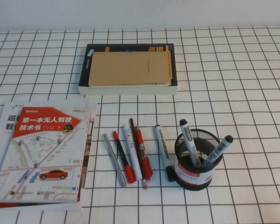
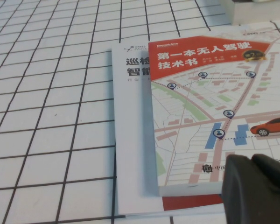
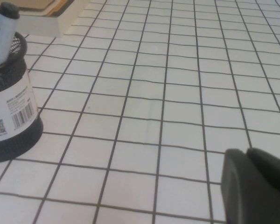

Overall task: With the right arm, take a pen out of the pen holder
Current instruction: 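Take a marker out of the pen holder and lay it on the table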

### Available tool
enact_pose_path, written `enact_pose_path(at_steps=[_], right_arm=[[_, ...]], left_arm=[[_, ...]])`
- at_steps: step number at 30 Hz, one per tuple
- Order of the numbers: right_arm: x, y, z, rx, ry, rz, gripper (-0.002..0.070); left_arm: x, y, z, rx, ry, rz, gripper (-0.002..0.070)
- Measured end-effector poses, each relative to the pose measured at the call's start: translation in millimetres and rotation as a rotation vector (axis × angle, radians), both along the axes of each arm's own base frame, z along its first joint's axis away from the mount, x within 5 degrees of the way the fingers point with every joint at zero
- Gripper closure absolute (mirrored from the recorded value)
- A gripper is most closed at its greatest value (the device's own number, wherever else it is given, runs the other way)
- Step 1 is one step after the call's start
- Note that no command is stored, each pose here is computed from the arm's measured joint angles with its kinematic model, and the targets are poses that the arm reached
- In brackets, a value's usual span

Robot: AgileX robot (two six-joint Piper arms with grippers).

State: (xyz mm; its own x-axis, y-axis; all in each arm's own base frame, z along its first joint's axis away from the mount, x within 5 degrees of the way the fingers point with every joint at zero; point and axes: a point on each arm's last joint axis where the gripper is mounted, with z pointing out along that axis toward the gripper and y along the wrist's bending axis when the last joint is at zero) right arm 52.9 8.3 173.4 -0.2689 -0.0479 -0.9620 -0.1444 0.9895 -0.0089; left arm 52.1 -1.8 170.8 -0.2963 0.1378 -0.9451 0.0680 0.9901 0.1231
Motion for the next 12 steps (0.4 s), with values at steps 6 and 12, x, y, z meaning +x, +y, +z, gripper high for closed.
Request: enact_pose_path(at_steps=[6, 12], right_arm=[[0.0, 0.2, 0.0, 0.002, 0.000, 0.002, 0.0692], [-0.1, 0.2, -0.1, 0.002, 0.002, 0.001, 0.0692]], left_arm=[[0.0, 0.0, 0.0, 0.000, 0.000, 0.000, 0.0679], [0.0, 0.0, 0.0, 0.000, 0.000, 0.000, 0.0679]])
